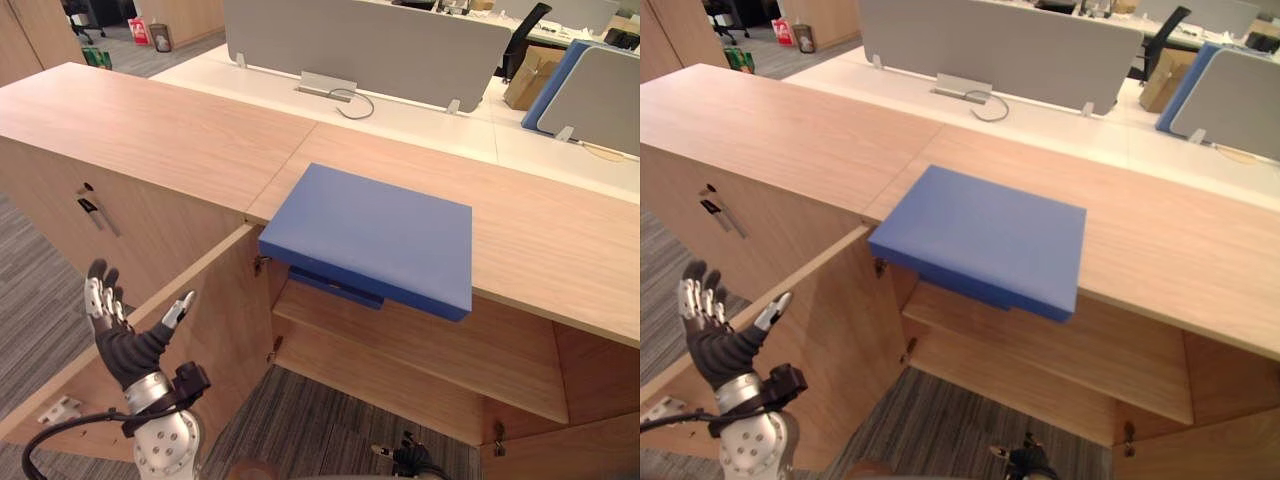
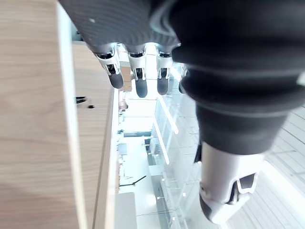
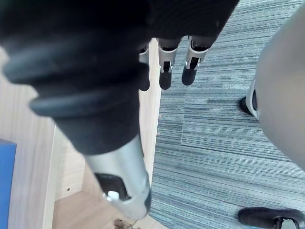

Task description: Walk over to the cabinet, pick up the folder, carry it to the office cabinet, place the folder inside the office cabinet, then close the office cabinet door

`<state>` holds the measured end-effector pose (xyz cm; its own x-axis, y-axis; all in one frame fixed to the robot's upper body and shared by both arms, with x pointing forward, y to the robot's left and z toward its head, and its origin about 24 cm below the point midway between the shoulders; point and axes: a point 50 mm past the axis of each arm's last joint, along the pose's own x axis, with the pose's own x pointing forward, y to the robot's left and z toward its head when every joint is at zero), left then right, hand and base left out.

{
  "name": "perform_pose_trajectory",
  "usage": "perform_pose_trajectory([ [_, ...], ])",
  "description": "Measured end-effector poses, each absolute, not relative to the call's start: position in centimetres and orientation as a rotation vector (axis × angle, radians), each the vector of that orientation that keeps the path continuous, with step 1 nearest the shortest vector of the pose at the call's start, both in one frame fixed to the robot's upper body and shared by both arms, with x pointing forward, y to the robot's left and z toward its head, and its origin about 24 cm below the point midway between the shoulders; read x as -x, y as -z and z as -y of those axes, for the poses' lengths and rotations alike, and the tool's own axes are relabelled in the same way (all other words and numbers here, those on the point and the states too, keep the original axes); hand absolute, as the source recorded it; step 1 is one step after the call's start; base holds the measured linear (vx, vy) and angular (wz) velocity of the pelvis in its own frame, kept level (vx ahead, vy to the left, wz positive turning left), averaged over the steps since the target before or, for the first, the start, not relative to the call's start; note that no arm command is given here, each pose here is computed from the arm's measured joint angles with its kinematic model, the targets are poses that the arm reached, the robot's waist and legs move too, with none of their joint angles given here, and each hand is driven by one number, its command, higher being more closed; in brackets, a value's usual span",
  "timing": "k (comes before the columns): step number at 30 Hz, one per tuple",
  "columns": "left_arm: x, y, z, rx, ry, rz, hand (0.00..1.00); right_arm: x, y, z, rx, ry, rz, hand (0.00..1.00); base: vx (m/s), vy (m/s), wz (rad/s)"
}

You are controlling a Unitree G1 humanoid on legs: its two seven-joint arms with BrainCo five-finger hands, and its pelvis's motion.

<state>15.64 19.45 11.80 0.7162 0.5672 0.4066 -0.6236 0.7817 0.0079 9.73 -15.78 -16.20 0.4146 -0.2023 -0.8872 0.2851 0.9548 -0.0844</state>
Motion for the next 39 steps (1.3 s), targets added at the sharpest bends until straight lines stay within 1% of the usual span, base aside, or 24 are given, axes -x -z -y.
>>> perform_pose_trajectory([
  [3,-16.7,-13.1,-18.2,-0.27,-0.587,0.502,0.0,-9.6,16.5,15.7,-0.073,0.3,-1.132,0.0,0.0,-0.01,-0.2],
  [5,-17.8,-14.7,-16.8,-0.42,-0.499,0.635,0.0,-9.5,16.7,16.1,-0.054,0.295,-1.152,0.0,0.0,-0.013,-0.37],
  [7,-18.9,-15.2,-16.1,-0.526,-0.472,0.698,0.0,-9.5,16.7,16.5,-0.014,0.279,-1.158,0.0,-0.02,-0.003,-0.34],
  [8,-19.8,-15.1,-15.9,-0.602,-0.471,0.709,0.0,-9.6,16.7,16.8,-0.002,0.28,-1.159,0.0,-0.03,-0.004,-0.28],
  [11,-21.4,-14.3,-15.2,-0.737,-0.421,0.703,0.0,-9.2,16.7,18.0,0.043,0.283,-1.17,0.0,-0.03,-0.011,-0.23],
  [15,-22.7,-13.6,-14.2,-0.885,-0.335,0.717,0.0,-8.4,16.9,19.0,0.061,0.305,-1.197,0.0,-0.04,-0.018,-0.15],
  [19,-23.5,-12.2,-12.5,-0.955,-0.204,0.701,0.0,-8.1,16.9,19.6,0.067,0.329,-1.21,0.0,-0.05,-0.002,-0.04],
  [21,-23.9,-10.7,-11.5,-1.023,-0.092,0.681,0.0,-8.0,16.8,20.1,0.045,0.37,-1.211,0.0,-0.06,0.03,-0.05],
  [26,-24.1,-9.0,-11.2,-1.103,-0.002,0.648,0.0,-7.6,16.8,21.1,0.026,0.43,-1.225,0.0,-0.03,0.053,-0.06],
  [35,-23.9,-7.2,-10.2,-1.158,0.132,0.638,0.0,-7.1,16.7,22.0,0.03,0.468,-1.248,0.0,-0.01,0.009,0.0],
  [39,-24.3,-6.9,-9.8,-1.197,0.162,0.654,0.0,-6.9,16.6,22.6,0.017,0.503,-1.246,0.0,0.0,0.002,0.01],
])
